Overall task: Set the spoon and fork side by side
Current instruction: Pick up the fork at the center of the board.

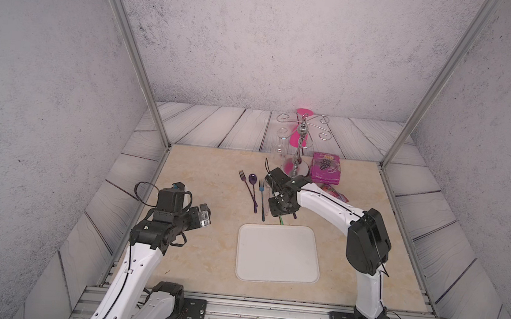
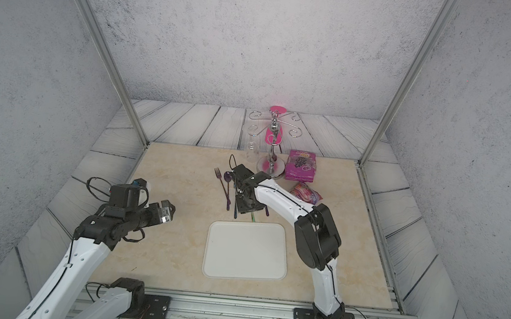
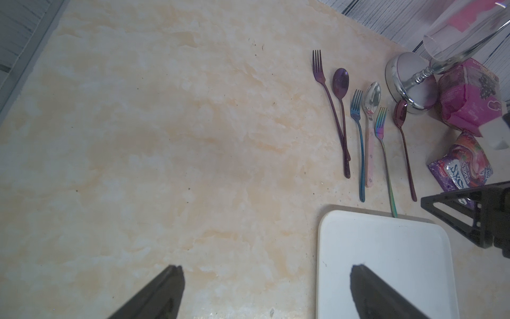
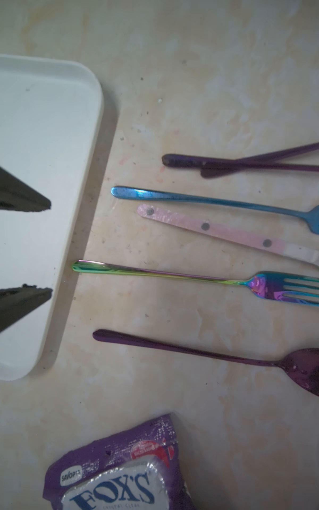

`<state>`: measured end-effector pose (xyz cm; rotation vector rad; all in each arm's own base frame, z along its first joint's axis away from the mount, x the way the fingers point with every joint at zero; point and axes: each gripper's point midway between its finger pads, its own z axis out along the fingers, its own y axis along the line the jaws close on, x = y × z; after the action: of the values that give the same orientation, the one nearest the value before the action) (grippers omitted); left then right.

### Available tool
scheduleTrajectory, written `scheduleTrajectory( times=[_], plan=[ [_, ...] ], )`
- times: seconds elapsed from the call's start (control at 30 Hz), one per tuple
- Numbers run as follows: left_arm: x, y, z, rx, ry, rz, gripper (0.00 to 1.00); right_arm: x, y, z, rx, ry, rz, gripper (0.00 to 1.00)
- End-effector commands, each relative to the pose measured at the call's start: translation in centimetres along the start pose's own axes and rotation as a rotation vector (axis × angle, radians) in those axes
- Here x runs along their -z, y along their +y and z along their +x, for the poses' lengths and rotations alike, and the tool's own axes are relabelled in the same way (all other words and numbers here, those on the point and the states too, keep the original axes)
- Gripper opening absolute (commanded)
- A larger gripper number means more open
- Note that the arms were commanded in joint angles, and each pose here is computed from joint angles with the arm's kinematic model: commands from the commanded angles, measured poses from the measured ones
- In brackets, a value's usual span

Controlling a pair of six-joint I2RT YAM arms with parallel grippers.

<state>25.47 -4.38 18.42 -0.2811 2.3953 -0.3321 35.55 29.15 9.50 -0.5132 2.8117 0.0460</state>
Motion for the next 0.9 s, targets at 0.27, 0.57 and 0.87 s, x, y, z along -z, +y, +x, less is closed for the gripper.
scheduleTrajectory(
  times=[0.27,0.57,0.87],
  plan=[
    [-0.3,-0.3,0.2,-0.007,0.008,0.013,0.99,-3.5,-1.3,-1.5,0.107,0.203,-0.083,0.41],
    [-0.3,-0.5,0.0,-0.007,0.005,0.023,0.99,-5.9,-0.9,-3.2,0.087,0.210,-0.115,0.37],
    [-0.2,-0.5,0.1,-0.010,0.005,0.027,0.99,-8.4,-1.3,-4.6,0.067,0.189,-0.077,0.35]
  ],
)
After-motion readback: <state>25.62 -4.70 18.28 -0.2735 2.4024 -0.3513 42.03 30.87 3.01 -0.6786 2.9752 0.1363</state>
